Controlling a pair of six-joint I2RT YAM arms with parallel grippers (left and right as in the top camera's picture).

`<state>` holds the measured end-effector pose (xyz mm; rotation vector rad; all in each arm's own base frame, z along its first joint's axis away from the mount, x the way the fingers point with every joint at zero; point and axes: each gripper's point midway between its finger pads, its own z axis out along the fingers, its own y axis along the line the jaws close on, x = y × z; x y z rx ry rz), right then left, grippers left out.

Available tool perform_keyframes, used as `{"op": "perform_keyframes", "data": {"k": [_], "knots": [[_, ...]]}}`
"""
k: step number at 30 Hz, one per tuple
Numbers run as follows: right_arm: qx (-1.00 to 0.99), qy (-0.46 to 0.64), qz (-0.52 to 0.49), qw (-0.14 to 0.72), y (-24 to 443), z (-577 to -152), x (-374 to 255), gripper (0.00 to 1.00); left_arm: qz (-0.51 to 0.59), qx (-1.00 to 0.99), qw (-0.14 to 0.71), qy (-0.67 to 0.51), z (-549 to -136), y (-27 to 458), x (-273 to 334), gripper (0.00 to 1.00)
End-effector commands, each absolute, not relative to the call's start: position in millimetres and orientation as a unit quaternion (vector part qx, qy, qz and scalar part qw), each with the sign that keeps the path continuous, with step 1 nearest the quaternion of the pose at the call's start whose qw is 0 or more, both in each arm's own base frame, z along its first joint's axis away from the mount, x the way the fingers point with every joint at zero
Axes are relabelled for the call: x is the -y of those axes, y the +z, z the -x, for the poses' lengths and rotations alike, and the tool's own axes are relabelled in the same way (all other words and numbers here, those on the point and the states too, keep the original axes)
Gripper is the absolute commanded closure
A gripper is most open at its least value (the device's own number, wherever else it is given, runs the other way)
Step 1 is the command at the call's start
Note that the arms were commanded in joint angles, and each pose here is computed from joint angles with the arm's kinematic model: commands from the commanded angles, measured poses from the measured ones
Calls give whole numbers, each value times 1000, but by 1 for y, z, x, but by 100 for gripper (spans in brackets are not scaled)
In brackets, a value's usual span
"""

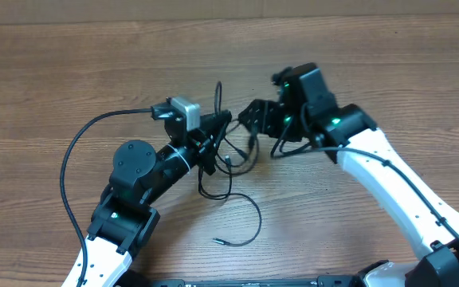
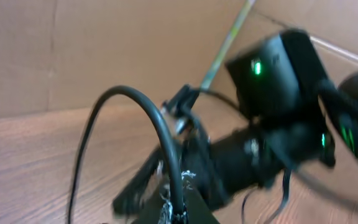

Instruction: Untangle cables

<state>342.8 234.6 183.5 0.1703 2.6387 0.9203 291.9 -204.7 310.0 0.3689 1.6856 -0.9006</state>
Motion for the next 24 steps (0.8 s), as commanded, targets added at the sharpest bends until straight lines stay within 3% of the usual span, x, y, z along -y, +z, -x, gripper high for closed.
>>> {"op": "perform_keyframes", "data": {"k": [1, 6, 15, 24], "knots": [[-896, 407, -158, 80, 203, -331, -247, 36, -201, -704, 569, -373, -283, 312, 208, 96], [-886, 426, -178, 35, 206, -318, -259, 52, -192, -706, 576, -364, -286, 313, 205, 96], [-910, 361, -203, 9, 178, -298, -252, 52, -178, -710, 584, -351, -292, 313, 200, 96], [-908, 342, -239, 29, 169, -310, -255, 54, -172, -712, 579, -360, -291, 313, 201, 96]]}}
